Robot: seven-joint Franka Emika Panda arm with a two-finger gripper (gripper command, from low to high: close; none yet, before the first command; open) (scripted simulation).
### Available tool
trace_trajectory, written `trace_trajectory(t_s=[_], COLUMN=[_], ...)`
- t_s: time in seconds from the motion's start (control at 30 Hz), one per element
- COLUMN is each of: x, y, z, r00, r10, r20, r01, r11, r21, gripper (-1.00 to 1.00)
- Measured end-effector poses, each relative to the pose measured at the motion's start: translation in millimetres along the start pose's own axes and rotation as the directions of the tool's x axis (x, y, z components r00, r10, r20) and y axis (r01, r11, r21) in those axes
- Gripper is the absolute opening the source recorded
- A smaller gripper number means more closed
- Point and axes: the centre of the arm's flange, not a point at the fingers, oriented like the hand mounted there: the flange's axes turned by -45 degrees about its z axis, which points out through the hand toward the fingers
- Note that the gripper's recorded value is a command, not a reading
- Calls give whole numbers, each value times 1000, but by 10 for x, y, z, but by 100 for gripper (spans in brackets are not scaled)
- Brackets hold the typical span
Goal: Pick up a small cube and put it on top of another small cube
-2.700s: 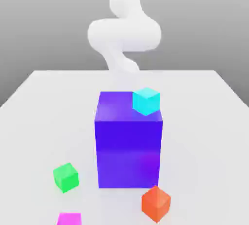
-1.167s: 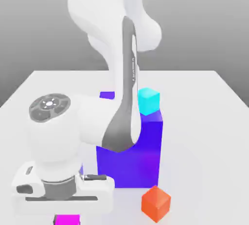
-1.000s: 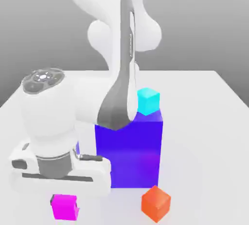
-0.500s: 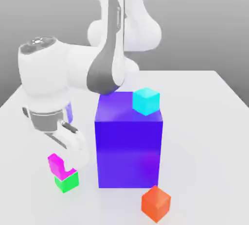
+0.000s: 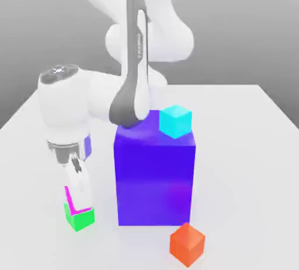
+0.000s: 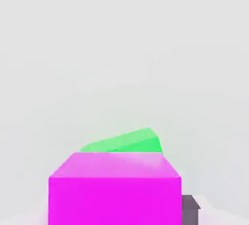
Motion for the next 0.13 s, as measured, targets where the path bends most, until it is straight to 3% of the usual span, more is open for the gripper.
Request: trace_trajectory(t_s=[0.13], x=[1], y=[3], z=[-7], r00=[1000], r10=[1], r20=[1], r01=[-1], r11=[1000], r21=[-1], gripper=[100])
